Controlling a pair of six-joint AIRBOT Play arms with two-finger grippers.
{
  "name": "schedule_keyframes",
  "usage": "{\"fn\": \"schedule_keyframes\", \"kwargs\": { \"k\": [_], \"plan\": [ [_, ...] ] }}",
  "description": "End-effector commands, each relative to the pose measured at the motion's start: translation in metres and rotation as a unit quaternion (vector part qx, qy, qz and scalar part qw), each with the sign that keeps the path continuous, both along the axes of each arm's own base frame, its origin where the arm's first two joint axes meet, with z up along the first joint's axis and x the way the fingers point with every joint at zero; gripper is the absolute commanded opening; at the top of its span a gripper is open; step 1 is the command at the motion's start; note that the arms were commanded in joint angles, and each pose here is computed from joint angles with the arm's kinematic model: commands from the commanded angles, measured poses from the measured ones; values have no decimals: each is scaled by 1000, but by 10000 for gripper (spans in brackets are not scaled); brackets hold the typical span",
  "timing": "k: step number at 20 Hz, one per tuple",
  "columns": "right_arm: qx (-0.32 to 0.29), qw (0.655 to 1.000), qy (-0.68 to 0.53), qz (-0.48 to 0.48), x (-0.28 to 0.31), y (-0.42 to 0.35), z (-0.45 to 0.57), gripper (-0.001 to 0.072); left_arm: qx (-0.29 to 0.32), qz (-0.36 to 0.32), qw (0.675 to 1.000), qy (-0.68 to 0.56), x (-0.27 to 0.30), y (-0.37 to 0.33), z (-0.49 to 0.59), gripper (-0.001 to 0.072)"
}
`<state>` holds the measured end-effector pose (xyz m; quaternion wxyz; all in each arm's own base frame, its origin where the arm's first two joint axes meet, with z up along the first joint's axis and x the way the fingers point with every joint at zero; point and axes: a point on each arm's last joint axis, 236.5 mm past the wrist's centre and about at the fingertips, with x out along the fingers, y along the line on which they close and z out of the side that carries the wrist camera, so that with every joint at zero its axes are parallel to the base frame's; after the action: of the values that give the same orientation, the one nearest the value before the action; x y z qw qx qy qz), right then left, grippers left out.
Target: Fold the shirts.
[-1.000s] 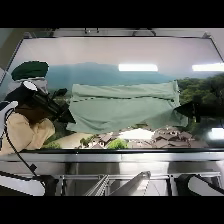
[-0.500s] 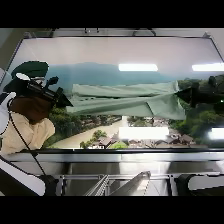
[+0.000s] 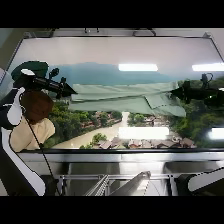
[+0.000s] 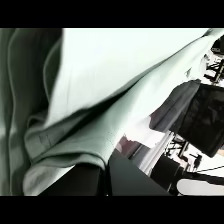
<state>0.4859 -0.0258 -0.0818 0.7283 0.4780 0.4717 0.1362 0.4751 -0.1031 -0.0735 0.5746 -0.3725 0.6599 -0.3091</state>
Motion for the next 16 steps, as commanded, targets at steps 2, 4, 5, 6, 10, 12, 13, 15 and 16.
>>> {"fn": "schedule_keyframes", "kwargs": {
  "k": [2,4,5,6,10,12,13,15,16],
  "plan": [
    [-53,998,17,36,-12,-8,-20,59,-1,-13,1000,-26,16,-6,4,288],
    [-72,994,13,79,-17,-12,-9,635,-1,-10,1000,-29,20,3,18,288],
    [-92,990,10,104,-19,-19,-2,664,-1,-8,1000,-28,21,9,26,288],
    [-113,986,8,121,-20,-28,4,664,0,-7,1000,-29,22,14,35,288],
    [-209,967,37,141,-25,-73,3,706,4,33,999,-22,22,35,53,287],
    [-212,966,45,139,-27,-78,-1,706,3,43,999,-16,19,42,54,285],
    [-208,967,50,140,-28,-76,-6,706,3,43,999,-15,18,41,55,285],
    [-183,969,77,146,-35,-66,-21,706,3,29,999,-16,16,28,55,284],
    [-165,969,93,158,-41,-56,-31,706,3,17,1000,-18,15,16,55,282]
  ]
}}
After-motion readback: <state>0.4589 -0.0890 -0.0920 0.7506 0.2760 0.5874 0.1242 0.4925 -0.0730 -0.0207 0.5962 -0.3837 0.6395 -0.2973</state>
